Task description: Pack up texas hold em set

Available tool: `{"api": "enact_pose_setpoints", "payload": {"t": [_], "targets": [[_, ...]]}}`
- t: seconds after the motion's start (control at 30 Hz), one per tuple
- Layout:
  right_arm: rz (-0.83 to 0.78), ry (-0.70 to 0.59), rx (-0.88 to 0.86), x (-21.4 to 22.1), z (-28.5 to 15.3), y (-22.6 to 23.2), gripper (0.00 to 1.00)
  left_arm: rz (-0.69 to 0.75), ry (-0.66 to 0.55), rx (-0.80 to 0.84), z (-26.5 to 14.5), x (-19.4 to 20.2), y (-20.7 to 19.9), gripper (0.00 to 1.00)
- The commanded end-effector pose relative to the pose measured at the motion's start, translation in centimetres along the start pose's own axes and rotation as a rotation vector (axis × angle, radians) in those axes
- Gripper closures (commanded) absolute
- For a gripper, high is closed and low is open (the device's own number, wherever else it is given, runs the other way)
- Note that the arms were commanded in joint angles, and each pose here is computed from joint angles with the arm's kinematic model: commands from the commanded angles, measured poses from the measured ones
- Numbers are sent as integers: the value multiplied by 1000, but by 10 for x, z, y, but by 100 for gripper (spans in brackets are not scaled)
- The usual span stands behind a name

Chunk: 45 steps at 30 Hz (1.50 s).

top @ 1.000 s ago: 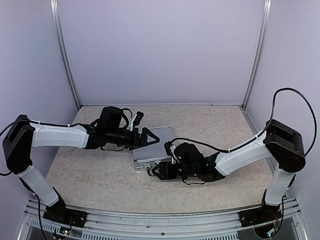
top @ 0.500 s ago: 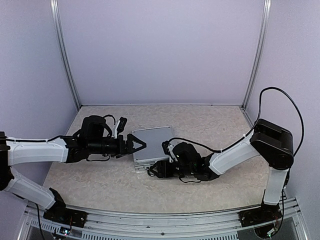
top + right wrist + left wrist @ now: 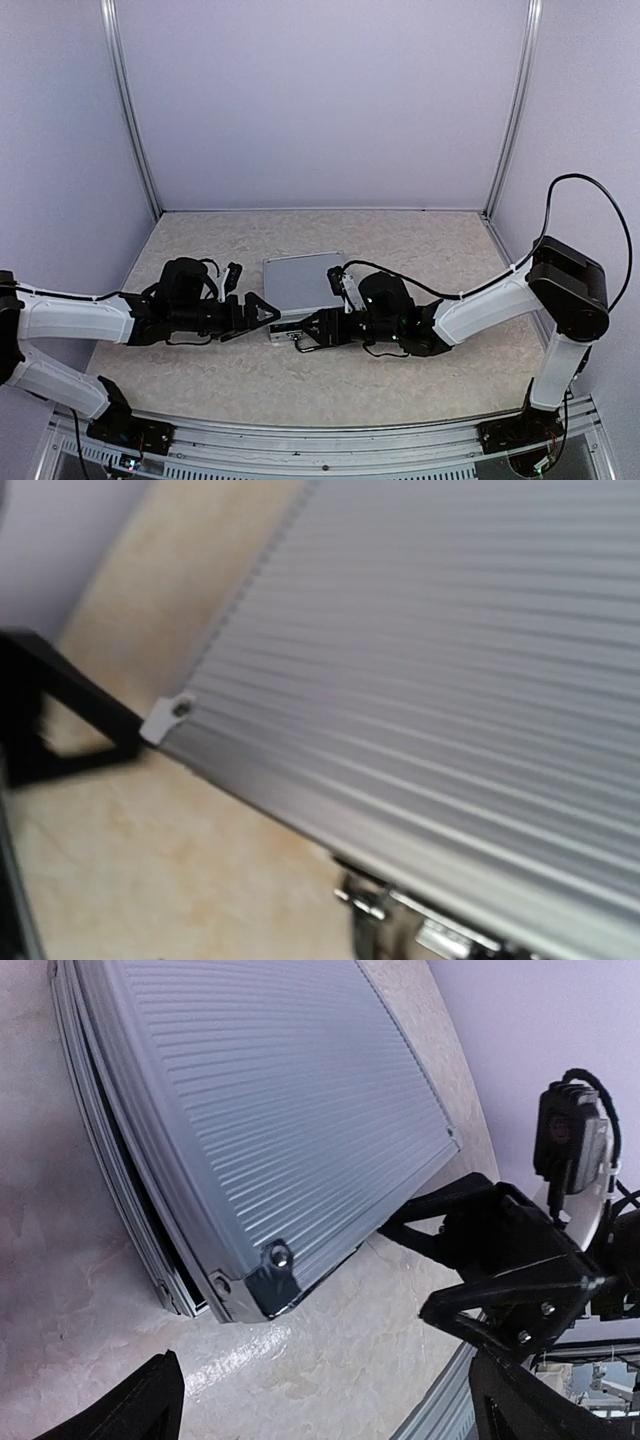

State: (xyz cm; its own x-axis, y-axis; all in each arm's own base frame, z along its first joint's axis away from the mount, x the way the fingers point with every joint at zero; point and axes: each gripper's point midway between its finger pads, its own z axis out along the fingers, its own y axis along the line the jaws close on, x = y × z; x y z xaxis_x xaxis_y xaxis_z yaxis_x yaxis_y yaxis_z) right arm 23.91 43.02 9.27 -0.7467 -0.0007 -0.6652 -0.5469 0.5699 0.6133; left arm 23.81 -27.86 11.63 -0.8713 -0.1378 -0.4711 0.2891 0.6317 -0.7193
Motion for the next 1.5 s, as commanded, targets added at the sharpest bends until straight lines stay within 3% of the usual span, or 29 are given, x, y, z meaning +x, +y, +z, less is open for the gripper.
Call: {"api": "enact_pose_setpoints", "payload": {"t": [0.0,0.57,0.7,0.93,1.47], "targets": [[-40,-92,-73,-33,-12,26,34,-23,-16,45,7,-1,-2,1],[-38,-57,-45,-27,-3,5,34,-69,-35,100,36,-2,5,1],[-39,-55,-45,-26,-1,3,34,-66,-66,107,35,-9,3,4],[-48,-60,-36,-28,-1,2,34,-62,-87,139,33,-15,-3,20],[-99,-46,60,-9,9,-31,32,-65,-121,206,25,-25,-20,20]]}}
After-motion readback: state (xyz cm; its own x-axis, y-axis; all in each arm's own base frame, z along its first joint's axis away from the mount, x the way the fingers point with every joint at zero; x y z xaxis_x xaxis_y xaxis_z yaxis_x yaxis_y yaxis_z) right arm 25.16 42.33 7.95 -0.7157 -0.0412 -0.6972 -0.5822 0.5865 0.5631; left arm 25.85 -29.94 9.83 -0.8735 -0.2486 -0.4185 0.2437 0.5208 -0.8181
